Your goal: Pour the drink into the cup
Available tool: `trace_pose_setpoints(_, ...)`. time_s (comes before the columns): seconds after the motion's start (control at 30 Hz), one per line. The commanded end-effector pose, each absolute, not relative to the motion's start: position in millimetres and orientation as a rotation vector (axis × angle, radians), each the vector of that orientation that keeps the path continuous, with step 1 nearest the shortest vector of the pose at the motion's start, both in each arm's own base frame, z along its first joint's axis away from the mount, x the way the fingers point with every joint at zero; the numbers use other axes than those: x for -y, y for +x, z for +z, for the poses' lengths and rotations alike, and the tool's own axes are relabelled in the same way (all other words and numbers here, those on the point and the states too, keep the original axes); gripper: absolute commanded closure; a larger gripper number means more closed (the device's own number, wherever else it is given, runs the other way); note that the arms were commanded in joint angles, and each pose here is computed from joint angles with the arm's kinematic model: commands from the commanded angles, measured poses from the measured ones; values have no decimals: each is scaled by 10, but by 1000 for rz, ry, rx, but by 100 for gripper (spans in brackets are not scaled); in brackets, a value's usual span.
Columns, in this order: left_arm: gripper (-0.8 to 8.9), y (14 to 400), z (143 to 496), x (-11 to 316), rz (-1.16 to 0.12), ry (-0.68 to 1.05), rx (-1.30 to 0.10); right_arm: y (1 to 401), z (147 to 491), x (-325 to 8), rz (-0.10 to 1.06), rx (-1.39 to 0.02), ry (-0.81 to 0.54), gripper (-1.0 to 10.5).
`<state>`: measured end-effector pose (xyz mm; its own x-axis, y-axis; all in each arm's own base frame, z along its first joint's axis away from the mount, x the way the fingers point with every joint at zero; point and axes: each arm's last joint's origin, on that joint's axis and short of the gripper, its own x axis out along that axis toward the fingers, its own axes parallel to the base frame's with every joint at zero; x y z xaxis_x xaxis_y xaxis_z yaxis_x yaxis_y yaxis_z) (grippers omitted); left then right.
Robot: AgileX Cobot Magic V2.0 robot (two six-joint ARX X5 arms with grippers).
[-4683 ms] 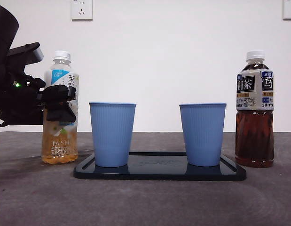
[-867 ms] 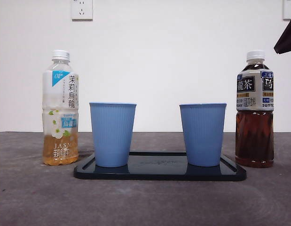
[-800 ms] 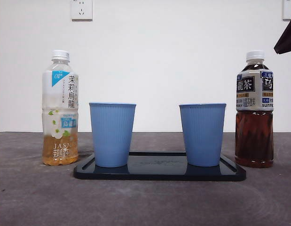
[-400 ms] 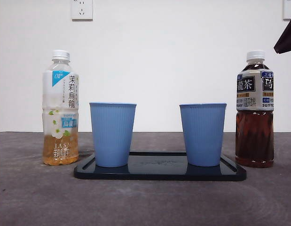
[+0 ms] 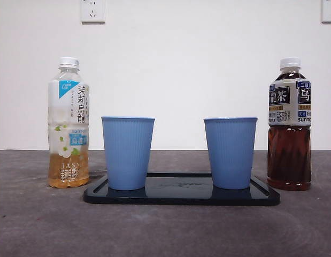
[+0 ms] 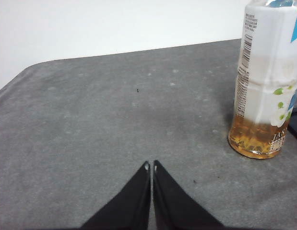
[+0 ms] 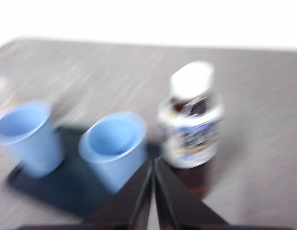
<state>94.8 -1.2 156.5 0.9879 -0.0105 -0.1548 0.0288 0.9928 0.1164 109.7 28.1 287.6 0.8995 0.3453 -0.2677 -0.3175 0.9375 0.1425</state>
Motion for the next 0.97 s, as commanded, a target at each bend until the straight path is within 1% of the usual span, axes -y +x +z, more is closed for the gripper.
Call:
trace_pose_setpoints(0.03,806,956,1493,10,-18,120,-178,1023,2838,-173,247,-228,51,938)
trace_pose_setpoints(0.1,806,956,1493,10,-18,120,-178,981,2716,-92,162,-144,27,938)
trace_pose_setpoints(0.13,806,956,1493,10,-18,120,-178,968,2625,-54,125,-78,20,938)
trace_pose_setpoints(0.2,806,956,1493,10,-18,120,-178,954,2480,-5,74,11,16,938)
trace_pose_setpoints(0.33,806,956,1493,10,-18,120,-178,950,2244,48,-3,84,8,938)
trace_pose_setpoints(0.4,806,956,1493,10,-18,120,-178,949,2116,67,-50,86,9,938)
trace_pose_setpoints(0.53,806,956,1493,10,-18,120,-178,958,1908,84,-107,61,13,938)
trace_pose_setpoints(0.73,806,956,1493,10,-18,120,-178,976,1676,87,-113,21,16,938)
trace_pose_setpoints(0.97,806,956,1493,10,-18,120,-178,969,1609,87,-114,-47,15,938)
